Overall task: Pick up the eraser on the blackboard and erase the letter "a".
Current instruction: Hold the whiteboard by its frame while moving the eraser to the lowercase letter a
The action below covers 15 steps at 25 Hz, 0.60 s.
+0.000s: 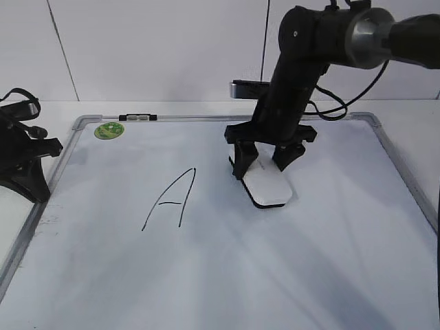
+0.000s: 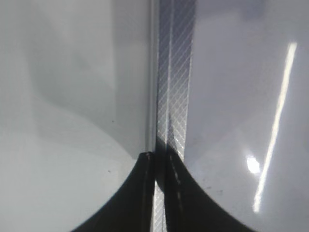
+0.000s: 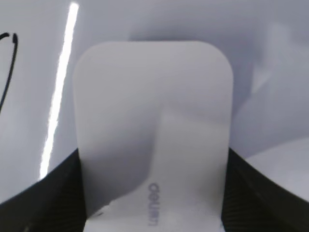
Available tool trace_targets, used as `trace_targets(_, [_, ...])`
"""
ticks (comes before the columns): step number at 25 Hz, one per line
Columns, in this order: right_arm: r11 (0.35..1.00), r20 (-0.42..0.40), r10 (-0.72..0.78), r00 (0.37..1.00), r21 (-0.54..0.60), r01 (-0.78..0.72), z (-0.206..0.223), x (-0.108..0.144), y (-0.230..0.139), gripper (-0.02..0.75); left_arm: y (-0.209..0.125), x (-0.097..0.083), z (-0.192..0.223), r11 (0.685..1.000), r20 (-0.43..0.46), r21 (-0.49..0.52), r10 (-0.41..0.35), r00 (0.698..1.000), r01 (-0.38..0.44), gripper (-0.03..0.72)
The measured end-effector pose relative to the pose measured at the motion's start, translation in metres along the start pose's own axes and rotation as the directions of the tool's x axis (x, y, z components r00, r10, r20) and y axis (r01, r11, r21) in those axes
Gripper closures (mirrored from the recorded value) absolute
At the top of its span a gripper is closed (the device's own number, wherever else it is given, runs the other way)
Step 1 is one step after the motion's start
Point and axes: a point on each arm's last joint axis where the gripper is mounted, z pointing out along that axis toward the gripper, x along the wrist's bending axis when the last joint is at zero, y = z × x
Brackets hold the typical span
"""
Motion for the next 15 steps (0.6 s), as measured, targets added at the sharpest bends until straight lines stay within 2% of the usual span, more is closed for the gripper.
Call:
trace_targets(12, [0.999,0.171,0.023,0.985,-0.050,-0.014,-0.014,-0.024,0.010,0.209,0.000,0.000,0.000,1.000,0.000,0.000,0.000,1.000,0.000,0.671])
trace_targets(15, [0.997,0.181,0.024,0.983,-0.075,-0.011,-0.019,-0.025,0.014,0.209,0.000,0.000,0.000,1.000,0.000,0.001,0.000,1.000,0.000,0.671])
